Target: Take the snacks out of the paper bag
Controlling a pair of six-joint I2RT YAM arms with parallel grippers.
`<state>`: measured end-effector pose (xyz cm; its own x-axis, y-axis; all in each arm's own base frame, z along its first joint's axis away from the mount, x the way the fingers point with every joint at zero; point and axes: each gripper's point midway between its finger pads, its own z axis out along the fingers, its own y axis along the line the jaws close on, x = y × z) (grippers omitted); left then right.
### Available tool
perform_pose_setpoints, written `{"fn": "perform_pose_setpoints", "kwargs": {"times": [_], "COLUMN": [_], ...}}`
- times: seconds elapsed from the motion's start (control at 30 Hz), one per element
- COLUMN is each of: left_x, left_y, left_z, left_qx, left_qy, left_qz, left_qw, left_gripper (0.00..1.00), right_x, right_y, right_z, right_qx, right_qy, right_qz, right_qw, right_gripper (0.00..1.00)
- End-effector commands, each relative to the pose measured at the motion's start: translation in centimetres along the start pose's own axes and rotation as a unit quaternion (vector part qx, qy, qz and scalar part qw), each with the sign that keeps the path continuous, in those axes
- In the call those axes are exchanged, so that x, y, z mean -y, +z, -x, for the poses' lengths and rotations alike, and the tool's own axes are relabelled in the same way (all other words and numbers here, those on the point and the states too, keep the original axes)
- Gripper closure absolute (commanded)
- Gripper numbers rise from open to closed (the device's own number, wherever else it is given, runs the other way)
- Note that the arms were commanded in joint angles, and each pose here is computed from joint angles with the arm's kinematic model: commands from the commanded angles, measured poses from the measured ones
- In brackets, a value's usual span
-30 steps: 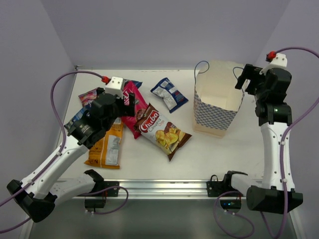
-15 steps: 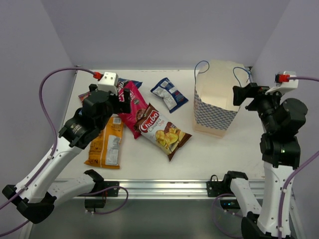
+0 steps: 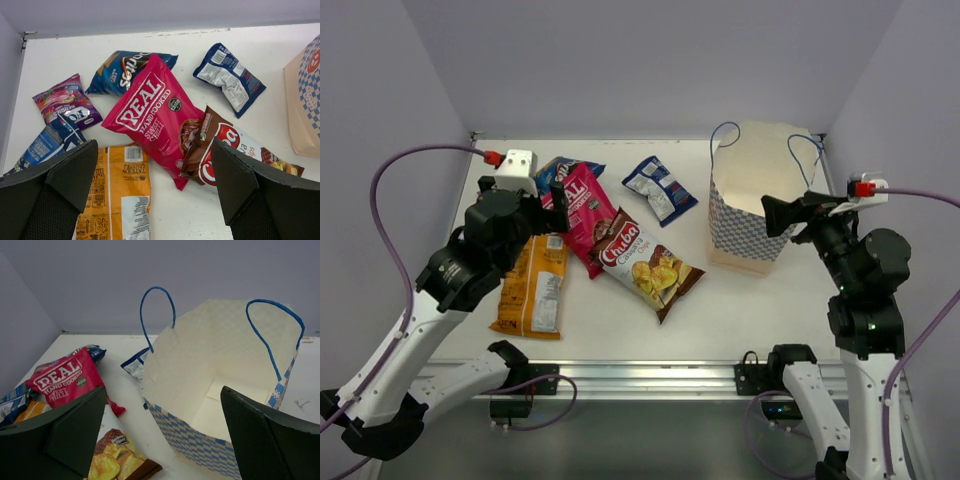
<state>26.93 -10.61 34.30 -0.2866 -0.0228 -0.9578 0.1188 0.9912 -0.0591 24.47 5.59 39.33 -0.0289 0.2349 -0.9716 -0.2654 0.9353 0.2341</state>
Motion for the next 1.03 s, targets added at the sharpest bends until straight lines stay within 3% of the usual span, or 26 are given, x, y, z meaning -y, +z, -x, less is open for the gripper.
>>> {"fn": "perform_pose_setpoints", "kwargs": {"times": [0.0, 0.13, 0.6, 1.0], "left_x": [-1.5, -2.3, -5.6, -7.3], "left_y": [-1.7, -2.4, -6.8, -10.1], "left_z": [1.1, 0.6, 1.5, 1.0], "left_qx": [0.014, 0.011, 0.051, 0.059], "left_qy": [-0.024, -0.029, -0.059, -0.078], "left_qz": [0.024, 0.036, 0.064, 0.064], "left_qw": [0.999, 0.999, 0.995, 0.993], "left_gripper": [0.0, 0.0, 0.0, 0.0], "right_x": [-0.8, -0.1, 0.7, 0.5], "right_y": [-1.7, -3.5, -8.5, -10.7], "right_z": [3.4, 4.0, 2.7, 2.0], "right_qx": [0.077, 0.089, 0.15, 0.167], "right_qy": [-0.005, -0.005, -0.021, -0.028], "right_qz": [-0.007, -0.046, -0.061, -0.053], "right_qw": [0.997, 0.995, 0.987, 0.984], "right_gripper": [0.01, 0.01, 0.01, 0.01]}}
